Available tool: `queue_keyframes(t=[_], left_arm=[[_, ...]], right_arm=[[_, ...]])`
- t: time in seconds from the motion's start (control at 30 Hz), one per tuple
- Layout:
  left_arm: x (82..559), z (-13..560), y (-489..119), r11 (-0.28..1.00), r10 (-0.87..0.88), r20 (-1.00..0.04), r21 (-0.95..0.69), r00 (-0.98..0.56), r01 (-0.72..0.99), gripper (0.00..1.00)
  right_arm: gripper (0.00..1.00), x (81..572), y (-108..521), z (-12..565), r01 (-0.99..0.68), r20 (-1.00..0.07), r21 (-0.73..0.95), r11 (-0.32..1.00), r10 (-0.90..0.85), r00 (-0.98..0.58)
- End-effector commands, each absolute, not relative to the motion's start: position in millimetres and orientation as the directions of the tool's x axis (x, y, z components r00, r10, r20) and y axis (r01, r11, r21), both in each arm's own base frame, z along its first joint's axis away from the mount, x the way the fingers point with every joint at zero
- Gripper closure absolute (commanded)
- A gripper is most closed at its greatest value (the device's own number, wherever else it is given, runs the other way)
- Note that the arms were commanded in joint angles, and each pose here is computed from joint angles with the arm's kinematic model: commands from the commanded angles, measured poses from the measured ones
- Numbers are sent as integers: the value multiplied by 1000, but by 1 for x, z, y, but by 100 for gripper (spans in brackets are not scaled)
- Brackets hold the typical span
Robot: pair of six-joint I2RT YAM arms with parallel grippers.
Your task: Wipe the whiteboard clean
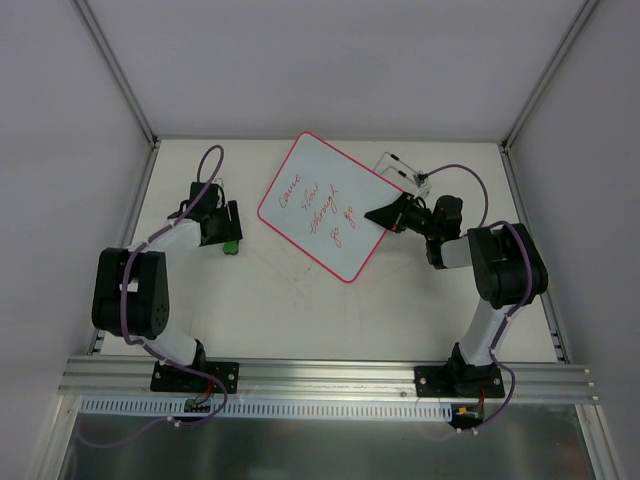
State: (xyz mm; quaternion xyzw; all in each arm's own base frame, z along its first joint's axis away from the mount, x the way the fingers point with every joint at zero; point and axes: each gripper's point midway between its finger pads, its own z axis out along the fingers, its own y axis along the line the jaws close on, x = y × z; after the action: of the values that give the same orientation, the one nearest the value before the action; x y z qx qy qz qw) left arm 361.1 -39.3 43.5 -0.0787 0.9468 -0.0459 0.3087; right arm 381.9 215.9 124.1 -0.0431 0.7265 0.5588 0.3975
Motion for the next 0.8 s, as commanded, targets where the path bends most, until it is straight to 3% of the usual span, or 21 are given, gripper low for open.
queue_keyframes(t=[0.0, 0.17, 0.77], left_arm=[[372, 50, -41, 990, -136, -592, -103, -794, -92, 38], [368, 43, -39, 994, -106, -571, -68, -814, -82, 44], [368, 32, -42, 999, -52, -535, -34, -843, -41, 49]], right_arm=[[100, 388, 218, 162, -649, -741, 669, 361, 391, -546], [100, 388, 219, 161, -648, -739, 671, 360, 391, -549], [100, 387, 218, 162, -645, -735, 676, 358, 391, -553]])
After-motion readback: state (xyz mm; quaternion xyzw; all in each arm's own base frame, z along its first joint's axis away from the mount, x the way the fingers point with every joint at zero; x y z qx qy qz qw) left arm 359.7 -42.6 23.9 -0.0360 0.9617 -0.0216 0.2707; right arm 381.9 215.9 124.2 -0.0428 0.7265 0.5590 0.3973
